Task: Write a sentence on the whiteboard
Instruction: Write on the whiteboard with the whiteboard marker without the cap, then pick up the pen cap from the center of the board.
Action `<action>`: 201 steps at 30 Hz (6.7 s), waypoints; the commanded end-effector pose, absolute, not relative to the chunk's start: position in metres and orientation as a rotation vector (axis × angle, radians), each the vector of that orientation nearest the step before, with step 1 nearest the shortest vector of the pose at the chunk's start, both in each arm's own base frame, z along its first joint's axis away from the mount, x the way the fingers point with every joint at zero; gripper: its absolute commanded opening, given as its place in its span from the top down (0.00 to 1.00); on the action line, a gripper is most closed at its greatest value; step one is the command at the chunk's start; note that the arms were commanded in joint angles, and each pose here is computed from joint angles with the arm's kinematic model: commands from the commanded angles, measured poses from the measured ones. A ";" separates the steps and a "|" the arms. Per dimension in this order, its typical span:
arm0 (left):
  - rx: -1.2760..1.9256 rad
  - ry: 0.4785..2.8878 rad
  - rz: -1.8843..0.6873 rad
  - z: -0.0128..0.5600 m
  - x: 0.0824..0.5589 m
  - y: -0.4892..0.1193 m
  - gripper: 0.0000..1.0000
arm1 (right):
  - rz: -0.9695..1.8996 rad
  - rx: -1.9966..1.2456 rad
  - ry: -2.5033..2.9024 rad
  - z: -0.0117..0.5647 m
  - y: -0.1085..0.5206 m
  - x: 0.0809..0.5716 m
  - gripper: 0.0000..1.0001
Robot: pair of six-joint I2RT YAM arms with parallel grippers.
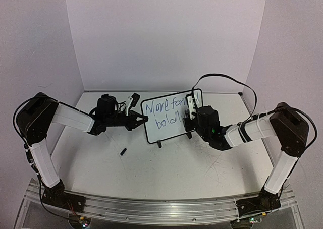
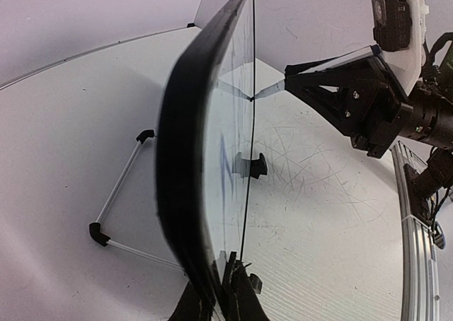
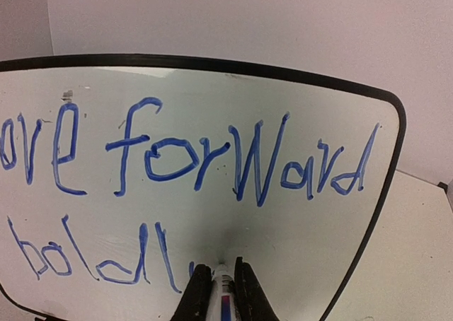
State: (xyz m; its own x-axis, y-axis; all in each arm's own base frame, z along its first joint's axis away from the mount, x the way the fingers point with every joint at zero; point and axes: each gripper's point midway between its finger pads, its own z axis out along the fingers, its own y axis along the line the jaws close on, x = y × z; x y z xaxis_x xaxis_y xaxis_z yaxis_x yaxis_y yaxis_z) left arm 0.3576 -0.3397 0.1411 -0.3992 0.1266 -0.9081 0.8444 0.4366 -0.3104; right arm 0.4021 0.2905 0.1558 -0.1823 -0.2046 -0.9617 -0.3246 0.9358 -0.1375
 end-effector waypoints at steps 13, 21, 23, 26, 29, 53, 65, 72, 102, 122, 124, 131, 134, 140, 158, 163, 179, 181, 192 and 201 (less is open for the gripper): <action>0.811 1.905 -0.831 0.110 0.379 -0.320 1.00 | 0.174 -0.339 1.758 0.161 0.289 0.403 1.00; 0.813 1.905 -0.832 0.110 0.379 -0.320 1.00 | 0.192 -0.322 1.807 0.142 0.284 0.397 1.00; 0.813 1.905 -0.832 0.109 0.379 -0.320 1.00 | 0.191 -0.325 1.815 0.138 0.284 0.396 1.00; 0.813 1.907 -0.831 0.109 0.379 -0.320 1.00 | 0.189 -0.330 1.834 0.129 0.283 0.394 1.00; 0.814 1.907 -0.830 0.109 0.379 -0.320 1.00 | 0.183 -0.333 1.856 0.118 0.282 0.393 1.00; 0.815 1.906 -0.830 0.109 0.378 -0.320 1.00 | 0.222 -0.360 1.861 0.100 0.309 0.400 1.00; 0.813 1.907 -0.827 0.109 0.379 -0.320 1.00 | 0.288 -0.361 1.791 0.140 0.312 0.391 1.00; 0.813 1.912 -0.829 0.107 0.379 -0.321 1.00 | 0.317 -0.324 1.741 0.178 0.292 0.374 1.00; 0.778 1.933 -0.789 0.104 0.386 -0.317 1.00 | 0.181 -0.378 1.783 0.176 0.272 0.387 1.00; 0.784 1.938 -0.779 0.104 0.385 -0.316 1.00 | 0.287 -0.351 1.762 0.165 0.270 0.399 1.00; 0.785 1.936 -0.781 0.105 0.385 -0.317 1.00 | 0.271 -0.335 1.766 0.163 0.268 0.401 1.00; 0.787 1.937 -0.784 0.104 0.385 -0.317 1.00 | 0.261 -0.298 1.750 0.164 0.271 0.411 1.00; 0.787 1.936 -0.782 0.104 0.385 -0.317 1.00 | 0.227 -0.273 1.750 0.163 0.266 0.416 1.00; 0.797 1.935 -0.787 0.103 0.384 -0.318 1.00 | 0.223 -0.272 1.740 0.163 0.267 0.418 1.00; 0.794 1.943 -0.787 0.101 0.384 -0.317 1.00 | 0.243 -0.234 1.721 0.192 0.255 0.407 1.00; 0.764 1.953 -0.813 0.104 0.388 -0.317 0.99 | 0.265 -0.237 1.744 0.216 0.230 0.372 1.00; 0.718 1.971 -0.923 0.130 0.388 -0.315 0.74 | 0.268 -0.281 1.679 0.239 0.208 0.340 1.00; 0.713 1.961 -0.921 0.138 0.388 -0.314 0.67 | 0.276 -0.273 1.667 0.241 0.205 0.337 1.00; 0.446 2.084 -0.763 0.186 0.346 -0.250 0.25 | 0.346 -0.332 1.674 0.242 0.219 0.332 1.00; 0.192 2.592 -0.682 0.102 0.285 -0.228 0.35 | 0.483 -0.448 1.735 0.236 0.251 0.328 1.00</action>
